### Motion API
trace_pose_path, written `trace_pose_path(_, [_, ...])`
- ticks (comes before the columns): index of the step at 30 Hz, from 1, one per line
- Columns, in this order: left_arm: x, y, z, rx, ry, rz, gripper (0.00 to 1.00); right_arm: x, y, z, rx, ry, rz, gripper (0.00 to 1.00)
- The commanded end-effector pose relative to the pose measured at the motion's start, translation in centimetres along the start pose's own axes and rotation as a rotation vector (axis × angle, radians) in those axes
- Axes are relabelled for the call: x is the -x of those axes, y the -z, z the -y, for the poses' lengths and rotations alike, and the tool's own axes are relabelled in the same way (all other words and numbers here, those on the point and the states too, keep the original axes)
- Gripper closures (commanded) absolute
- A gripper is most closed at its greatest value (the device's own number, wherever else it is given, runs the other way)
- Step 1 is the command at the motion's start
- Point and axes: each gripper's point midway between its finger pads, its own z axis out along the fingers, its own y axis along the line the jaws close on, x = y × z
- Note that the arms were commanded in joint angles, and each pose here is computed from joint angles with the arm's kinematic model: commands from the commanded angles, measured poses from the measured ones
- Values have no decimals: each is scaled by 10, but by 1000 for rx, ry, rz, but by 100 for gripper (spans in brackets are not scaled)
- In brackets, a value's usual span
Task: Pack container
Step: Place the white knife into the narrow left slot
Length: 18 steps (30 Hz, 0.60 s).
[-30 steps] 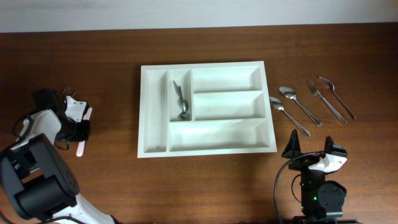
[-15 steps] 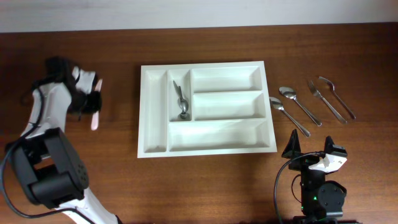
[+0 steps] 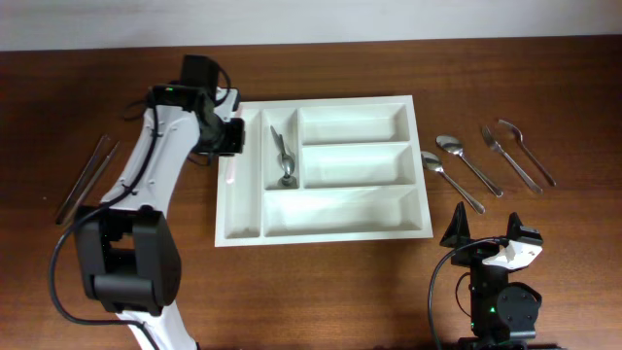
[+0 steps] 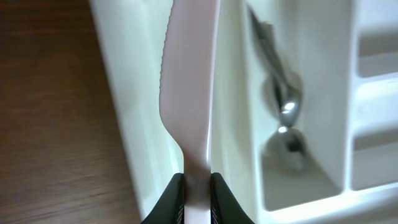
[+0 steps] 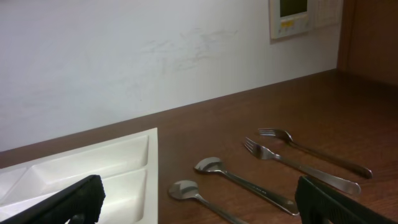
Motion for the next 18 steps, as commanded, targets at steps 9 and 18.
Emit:
trace_pose_path(9, [-11, -33, 10, -15, 64, -91, 69, 1, 0, 2, -13, 9, 9, 1])
trace_pose_path(18, [23, 22, -23, 98, -20, 8, 21, 1, 0, 2, -13, 9, 9, 1])
